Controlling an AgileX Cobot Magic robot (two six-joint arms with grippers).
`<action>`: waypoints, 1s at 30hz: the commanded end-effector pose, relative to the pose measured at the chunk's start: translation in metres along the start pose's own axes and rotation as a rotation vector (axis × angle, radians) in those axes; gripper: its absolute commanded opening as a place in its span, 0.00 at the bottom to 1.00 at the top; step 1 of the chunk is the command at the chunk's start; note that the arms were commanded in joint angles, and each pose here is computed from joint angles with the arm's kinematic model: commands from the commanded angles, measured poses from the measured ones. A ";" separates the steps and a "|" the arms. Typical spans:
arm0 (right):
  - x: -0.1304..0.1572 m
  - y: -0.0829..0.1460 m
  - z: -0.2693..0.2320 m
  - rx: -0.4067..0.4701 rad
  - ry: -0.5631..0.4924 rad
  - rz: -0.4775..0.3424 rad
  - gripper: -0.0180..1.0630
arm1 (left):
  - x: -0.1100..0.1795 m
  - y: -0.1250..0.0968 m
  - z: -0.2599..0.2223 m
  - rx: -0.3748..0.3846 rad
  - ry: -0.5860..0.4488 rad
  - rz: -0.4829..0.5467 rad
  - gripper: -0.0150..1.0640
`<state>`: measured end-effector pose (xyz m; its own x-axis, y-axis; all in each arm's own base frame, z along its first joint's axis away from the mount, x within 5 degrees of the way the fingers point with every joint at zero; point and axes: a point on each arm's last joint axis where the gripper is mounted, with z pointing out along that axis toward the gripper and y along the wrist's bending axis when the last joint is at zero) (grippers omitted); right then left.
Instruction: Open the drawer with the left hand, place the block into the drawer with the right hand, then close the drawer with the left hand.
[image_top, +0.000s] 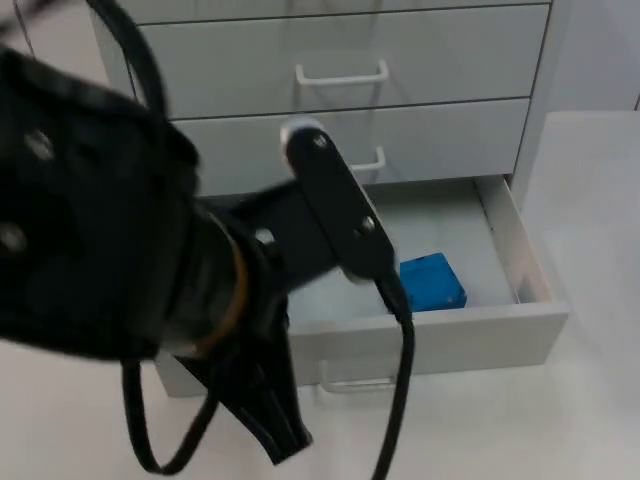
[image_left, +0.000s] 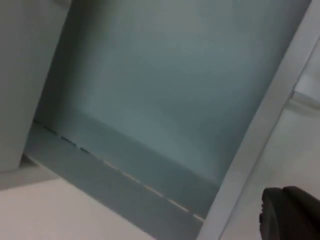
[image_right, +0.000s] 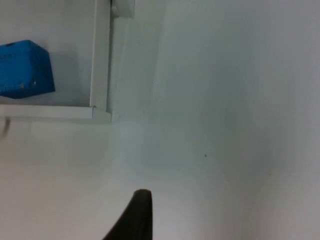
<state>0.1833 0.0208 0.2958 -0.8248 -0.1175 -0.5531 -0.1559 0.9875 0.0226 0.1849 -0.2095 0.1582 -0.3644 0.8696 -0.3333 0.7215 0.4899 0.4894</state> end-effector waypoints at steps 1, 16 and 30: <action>-0.001 0.000 -0.002 -0.001 -0.024 0.007 0.89 | -0.003 -0.005 0.009 -0.045 -0.002 0.027 0.01; -0.002 0.000 -0.002 0.001 -0.039 0.007 0.89 | -0.008 -0.031 0.042 -0.037 -0.010 0.123 0.01; -0.002 0.000 -0.002 0.000 -0.036 0.007 0.89 | -0.016 -0.026 0.078 -0.220 -0.006 0.199 0.01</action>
<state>0.1846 0.0210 0.2968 -0.8150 -0.1145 -0.5681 -0.1547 0.9877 0.0229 0.2050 -0.2435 0.0808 -0.2074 0.9531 -0.2204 0.7161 0.3015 0.6295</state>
